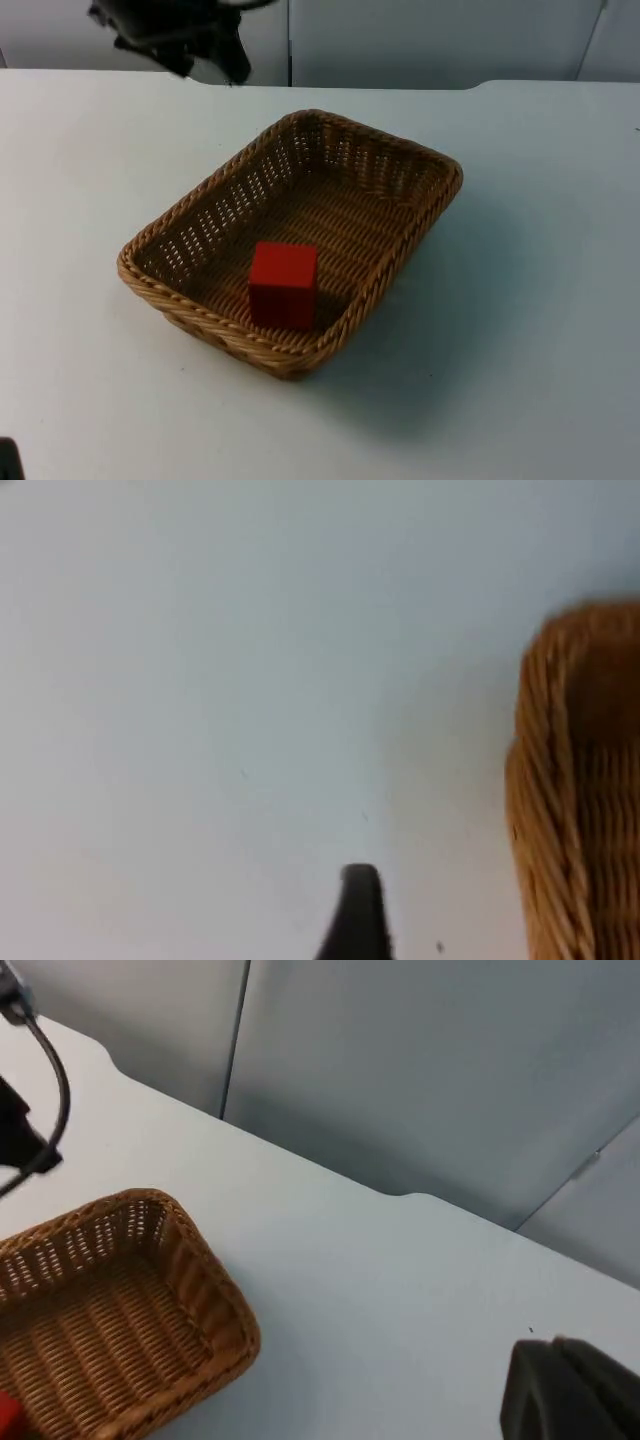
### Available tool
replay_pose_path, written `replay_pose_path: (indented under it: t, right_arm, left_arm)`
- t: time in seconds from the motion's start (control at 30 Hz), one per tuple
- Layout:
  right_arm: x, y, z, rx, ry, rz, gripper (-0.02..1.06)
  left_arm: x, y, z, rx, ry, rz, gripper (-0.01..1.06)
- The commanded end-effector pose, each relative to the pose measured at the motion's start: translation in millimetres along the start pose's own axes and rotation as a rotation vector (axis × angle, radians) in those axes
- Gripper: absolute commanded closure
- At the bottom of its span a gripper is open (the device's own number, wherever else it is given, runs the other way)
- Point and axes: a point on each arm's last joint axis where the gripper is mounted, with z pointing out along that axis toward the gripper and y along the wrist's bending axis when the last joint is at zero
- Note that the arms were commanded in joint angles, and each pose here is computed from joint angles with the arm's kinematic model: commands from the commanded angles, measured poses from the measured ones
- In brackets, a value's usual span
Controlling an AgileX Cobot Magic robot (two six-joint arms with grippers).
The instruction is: Pick up the basket with the left hand and place the cube into the basket with the right hand.
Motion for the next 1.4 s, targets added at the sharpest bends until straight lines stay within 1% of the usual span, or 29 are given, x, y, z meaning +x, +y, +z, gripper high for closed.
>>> replay_pose_path:
  t: [0.0, 0.03, 0.07, 0.1, 0.13, 0.2, 0.27, 0.3, 0.33, 0.4, 0.43, 0.47, 0.57, 0.63, 0.67, 0.73, 0.77, 0.8, 0.83, 0.9, 0.97, 1.0, 1.1, 1.13, 1.2, 1.27, 1.3, 1.33, 1.37]
  right_arm:
    - [-2.5, -9.3, -3.4, 0.076, -0.03, 0.02, 1.05]
    - [-3.5, -14.1, -3.9, 0.129, -0.042, 0.03, 1.05]
    - [-4.7, -21.5, -6.9, 0.202, -0.063, 0.041, 1.05]
    - [-6.3, -29.4, -10.5, 0.283, -0.089, 0.045, 1.05]
    - [-6.3, -29.4, -10.5, 0.283, -0.089, 0.045, 1.05]
    - [-8.8, -47.9, -25.9, 0.451, -0.156, 0.044, 1.05]
    - [-8.2, -68.9, -52.8, 0.619, -0.228, 0.026, 1.04]
    - [-8.2, -68.9, -52.8, 0.619, -0.228, 0.026, 1.04]
    - [-5.2, -79.7, -69.2, 0.697, -0.255, 0.03, 1.04]
    - [2.3, -95.2, -96.8, 0.785, -0.298, 0.048, 1.04]
    - [8.3, -102.5, -112.5, 0.801, -0.324, 0.064, 1.04]
    - [8.3, -102.5, -112.5, 0.801, -0.324, 0.064, 1.04]
    - [25.5, -121.4, -153.4, 0.878, -0.36, 0.003, 1.04]
    - [36.4, -133.1, -177.6, 0.965, -0.383, -0.019, 1.04]
    - [36.4, -133.1, -177.6, 0.965, -0.383, -0.019, 1.04]
    - [42.1, -141.0, -195.6, 1.062, -0.403, -0.066, 1.04]
    - [42.4, -143.0, -203.1, 1.103, -0.416, -0.125, 1.04]
    - [37.4, -142.7, -208.6, 1.167, -0.423, -0.245, 1.04]
    - [37.4, -142.7, -208.6, 1.167, -0.423, -0.245, 1.04]
    - [27.6, -138.4, -212.2, 1.216, -0.456, -0.419, 1.04]
    - [17.7, -130.9, -213.2, 1.199, -0.549, -0.541, 1.04]
    - [17.7, -130.9, -213.2, 1.199, -0.549, -0.541, 1.04]
    - [10.7, -124.0, -215.2, 1.178, -0.642, -0.62, 1.04]
    - [9.6, -122.7, -215.4, 1.185, -0.641, -0.655, 1.04]
    - [8.8, -121.6, -214.8, 1.182, -0.638, -0.685, 1.04]
    - [7.2, -116.5, -211.0, 1.11, -0.664, -0.731, 1.04]
    - [5.0, -111.5, -207.8, 1.072, -0.687, -0.78, 1.04]
    - [5.0, -111.5, -207.8, 1.072, -0.687, -0.78, 1.04]
    - [3.4, -102.5, -202.4, 1.039, -0.721, -0.877, 1.04]
  left_arm:
    - [-28.9, -2.4, -31.1, -0.037, -0.067, -0.003, 0.58]
    - [-42.4, -6.5, -47.4, -0.04, -0.097, 0.013, 0.75]
    - [-53.3, -11.2, -63.7, -0.041, -0.115, 0.041, 0.98]
    - [-58.5, -13.4, -71.9, -0.047, -0.128, 0.064, 1.05]
    - [-58.5, -13.4, -71.9, -0.047, -0.128, 0.064, 1.05]
    - [-74.2, -28.0, -108.4, -0.028, -0.147, 0.127, 1.05]
    - [-86.1, -35.2, -137.1, -0.049, -0.217, 0.141, 1.05]
    - [-86.1, -35.2, -137.1, -0.049, -0.217, 0.141, 1.05]
    - [-90.8, -37.9, -154.5, -0.078, -0.258, 0.141, 1.05]
    - [-92.9, -42.7, -181.7, -0.155, -0.283, 0.125, 1.05]
    - [-93.4, -45.8, -194.4, -0.185, -0.297, 0.131, 1.05]
    - [-93.4, -45.8, -194.4, -0.185, -0.297, 0.131, 1.05]
    - [-94.2, -56.0, -225.2, -0.235, -0.34, 0.147, 1.05]
    - [-94.6, -63.8, -238.7, -0.24, -0.365, 0.153, 1.05]
    - [-94.6, -63.8, -238.7, -0.24, -0.365, 0.153, 1.05]
    - [-95.4, -72.5, -246.0, -0.244, -0.378, 0.168, 1.05]
    - [-96.1, -77.8, -247.0, -0.251, -0.379, 0.166, 1.05]
    - [-96.7, -83.3, -247.3, -0.267, -0.376, 0.174, 1.05]
    - [-96.7, -83.3, -247.3, -0.267, -0.376, 0.174, 1.05]
    - [-99.1, -100.1, -243.3, -0.323, -0.355, 0.216, 1.05]
    - [-99.8, -112.9, -234.1, -0.385, -0.315, 0.258, 1.05]
    - [-99.8, -112.9, -234.1, -0.385, -0.315, 0.258, 1.05]
    - [-96.6, -132.2, -213.5, -0.45, -0.229, 0.321, 1.05]
    - [-94.1, -135.2, -208.3, -0.467, -0.2, 0.333, 1.05]
    - [-89.9, -137.7, -202.9, -0.469, -0.166, 0.341, 1.05]
    - [-77.0, -136.0, -194.9, -0.47, -0.087, 0.341, 1.05]
    - [-70.3, -136.1, -197.7, -0.475, -0.063, 0.336, 1.05]
    - [-70.3, -136.1, -197.7, -0.475, -0.063, 0.336, 1.05]
    - [-56.5, -133.4, -204.0, -0.508, -0.015, 0.326, 1.05]
